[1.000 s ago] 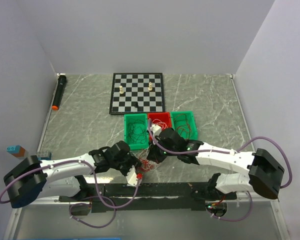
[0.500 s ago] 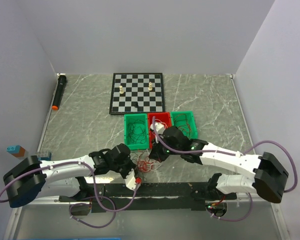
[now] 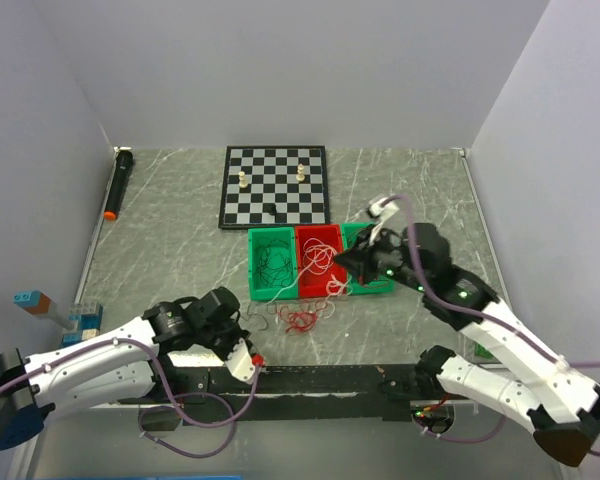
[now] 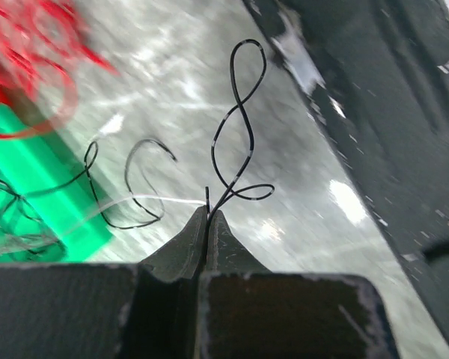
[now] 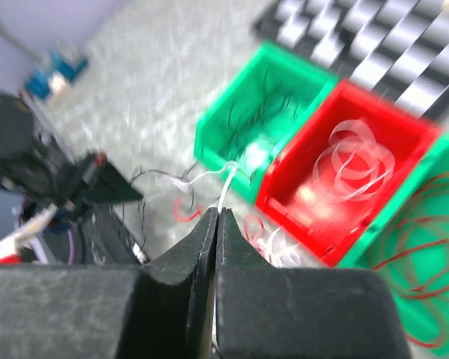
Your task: Untangle the cables
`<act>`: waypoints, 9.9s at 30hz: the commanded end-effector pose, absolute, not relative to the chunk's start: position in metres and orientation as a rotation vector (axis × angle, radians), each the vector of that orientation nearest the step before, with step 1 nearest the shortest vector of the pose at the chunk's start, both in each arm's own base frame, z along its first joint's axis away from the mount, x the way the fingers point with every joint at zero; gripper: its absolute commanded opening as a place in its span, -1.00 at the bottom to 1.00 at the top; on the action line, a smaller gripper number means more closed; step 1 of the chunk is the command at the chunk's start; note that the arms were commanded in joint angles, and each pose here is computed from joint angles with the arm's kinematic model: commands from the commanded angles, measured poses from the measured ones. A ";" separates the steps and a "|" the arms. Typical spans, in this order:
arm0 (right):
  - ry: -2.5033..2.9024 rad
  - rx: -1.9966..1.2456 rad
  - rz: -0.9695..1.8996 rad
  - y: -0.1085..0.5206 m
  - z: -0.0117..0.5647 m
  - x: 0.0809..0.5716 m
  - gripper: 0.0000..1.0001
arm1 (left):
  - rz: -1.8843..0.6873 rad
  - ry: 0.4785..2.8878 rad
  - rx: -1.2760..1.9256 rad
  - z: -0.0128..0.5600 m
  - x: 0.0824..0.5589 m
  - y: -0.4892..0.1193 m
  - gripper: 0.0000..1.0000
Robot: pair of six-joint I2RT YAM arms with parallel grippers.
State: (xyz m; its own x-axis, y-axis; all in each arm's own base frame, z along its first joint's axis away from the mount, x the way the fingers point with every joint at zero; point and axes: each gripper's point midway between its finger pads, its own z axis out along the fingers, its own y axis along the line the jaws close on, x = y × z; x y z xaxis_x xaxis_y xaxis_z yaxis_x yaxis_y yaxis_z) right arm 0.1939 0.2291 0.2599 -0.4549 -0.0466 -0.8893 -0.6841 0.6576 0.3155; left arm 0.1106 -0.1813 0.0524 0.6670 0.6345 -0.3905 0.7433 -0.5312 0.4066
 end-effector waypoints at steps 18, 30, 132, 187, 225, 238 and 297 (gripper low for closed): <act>1.408 -0.583 0.943 0.206 0.475 0.160 -1.00 | -0.073 1.218 2.129 0.085 0.133 -0.162 0.03; 1.275 -0.615 1.071 0.225 0.515 0.153 -1.00 | -0.291 1.245 1.716 0.171 0.145 -0.216 0.57; 1.907 -0.110 0.653 0.221 0.255 0.326 -1.00 | -0.136 1.311 1.565 0.194 0.201 -0.200 0.93; 2.107 -0.022 0.454 0.206 0.225 0.306 0.05 | -0.382 1.283 2.050 0.075 0.138 -0.183 0.96; 2.109 0.094 0.547 0.173 0.191 0.292 -0.24 | -0.458 0.837 2.633 0.021 0.094 -0.200 -0.53; 2.096 0.103 0.547 0.171 0.201 0.294 -0.41 | -0.288 1.207 1.835 0.183 0.199 -0.293 -0.98; 2.096 0.155 0.569 0.165 0.194 0.288 -0.57 | -0.536 2.192 0.448 0.117 0.298 -0.232 -0.98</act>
State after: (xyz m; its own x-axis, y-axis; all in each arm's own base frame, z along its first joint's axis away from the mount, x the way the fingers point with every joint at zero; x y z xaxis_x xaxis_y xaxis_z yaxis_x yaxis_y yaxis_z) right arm 0.2856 0.1635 0.1834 -0.5882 0.2868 -0.7561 -0.1008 0.9017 0.4205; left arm 0.2911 -0.2328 0.1027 -0.6250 0.1582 -0.7645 0.4984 0.8346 -0.2348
